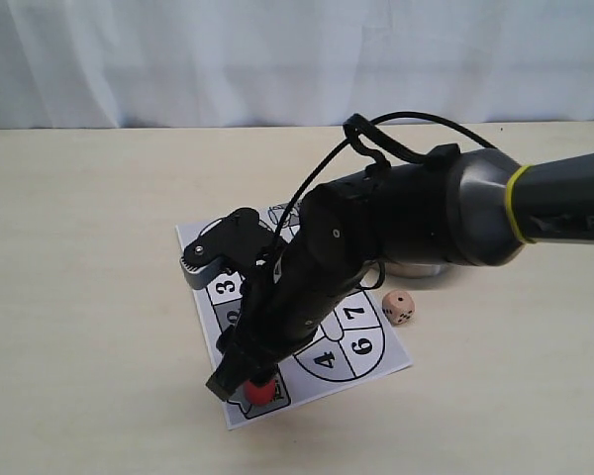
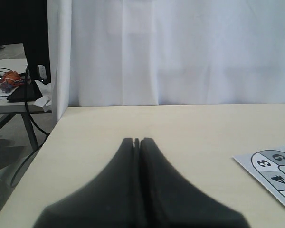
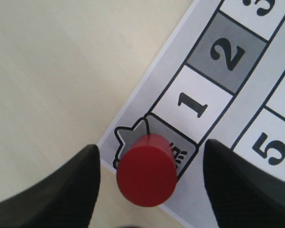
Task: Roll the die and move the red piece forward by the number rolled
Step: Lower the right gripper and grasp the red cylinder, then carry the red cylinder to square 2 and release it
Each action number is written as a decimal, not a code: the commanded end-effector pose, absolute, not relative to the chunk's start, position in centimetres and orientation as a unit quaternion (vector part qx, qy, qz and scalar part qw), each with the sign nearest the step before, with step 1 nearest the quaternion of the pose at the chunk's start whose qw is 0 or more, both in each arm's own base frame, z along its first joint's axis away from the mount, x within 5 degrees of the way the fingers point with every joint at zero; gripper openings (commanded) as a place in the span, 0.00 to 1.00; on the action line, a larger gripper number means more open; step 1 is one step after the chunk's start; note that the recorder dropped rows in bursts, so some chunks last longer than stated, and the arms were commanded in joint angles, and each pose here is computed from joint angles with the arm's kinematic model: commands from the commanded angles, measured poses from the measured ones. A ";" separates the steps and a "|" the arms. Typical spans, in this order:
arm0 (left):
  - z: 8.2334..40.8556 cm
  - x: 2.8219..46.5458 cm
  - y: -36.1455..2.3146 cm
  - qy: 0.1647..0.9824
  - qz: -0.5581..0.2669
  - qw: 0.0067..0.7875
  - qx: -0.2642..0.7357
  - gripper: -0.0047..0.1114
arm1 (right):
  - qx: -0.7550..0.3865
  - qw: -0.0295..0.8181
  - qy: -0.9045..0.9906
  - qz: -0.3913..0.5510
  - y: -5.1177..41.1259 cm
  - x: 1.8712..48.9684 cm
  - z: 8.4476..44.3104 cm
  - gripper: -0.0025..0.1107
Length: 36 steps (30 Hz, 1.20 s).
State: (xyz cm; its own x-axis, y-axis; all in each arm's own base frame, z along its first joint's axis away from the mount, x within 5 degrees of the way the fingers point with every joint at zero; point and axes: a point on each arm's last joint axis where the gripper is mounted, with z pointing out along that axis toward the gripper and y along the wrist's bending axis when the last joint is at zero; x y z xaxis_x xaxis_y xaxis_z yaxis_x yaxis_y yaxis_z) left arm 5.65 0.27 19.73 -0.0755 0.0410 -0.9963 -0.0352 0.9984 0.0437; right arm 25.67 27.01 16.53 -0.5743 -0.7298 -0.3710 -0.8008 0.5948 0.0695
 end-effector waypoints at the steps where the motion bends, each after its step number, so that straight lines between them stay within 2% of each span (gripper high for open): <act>1: 20.0 5.6 0.3 0.726 0.027 0.687 0.001 0.04 | -0.436 0.160 0.878 0.118 27.1 25.8 16.6 0.55; 17: 20.0 5.6 0.3 0.727 0.027 0.686 0.001 0.04 | -0.436 0.159 0.878 0.118 27.2 25.8 16.5 0.55; 26: 20.0 5.6 0.3 0.727 0.027 0.686 0.001 0.04 | -0.434 0.122 0.886 0.108 27.3 25.9 13.6 0.55; 33: 20.0 5.6 0.3 0.727 0.027 0.686 0.001 0.04 | -0.433 0.132 0.885 0.109 27.4 26.1 13.6 0.55; 34: 20.0 5.6 0.3 0.727 0.027 0.686 0.001 0.04 | -0.433 0.132 0.885 0.109 27.4 26.1 13.6 0.51; 36: 20.0 5.6 0.3 0.727 0.027 0.686 0.001 0.04 | -0.433 0.132 0.885 0.109 27.4 26.1 13.6 0.35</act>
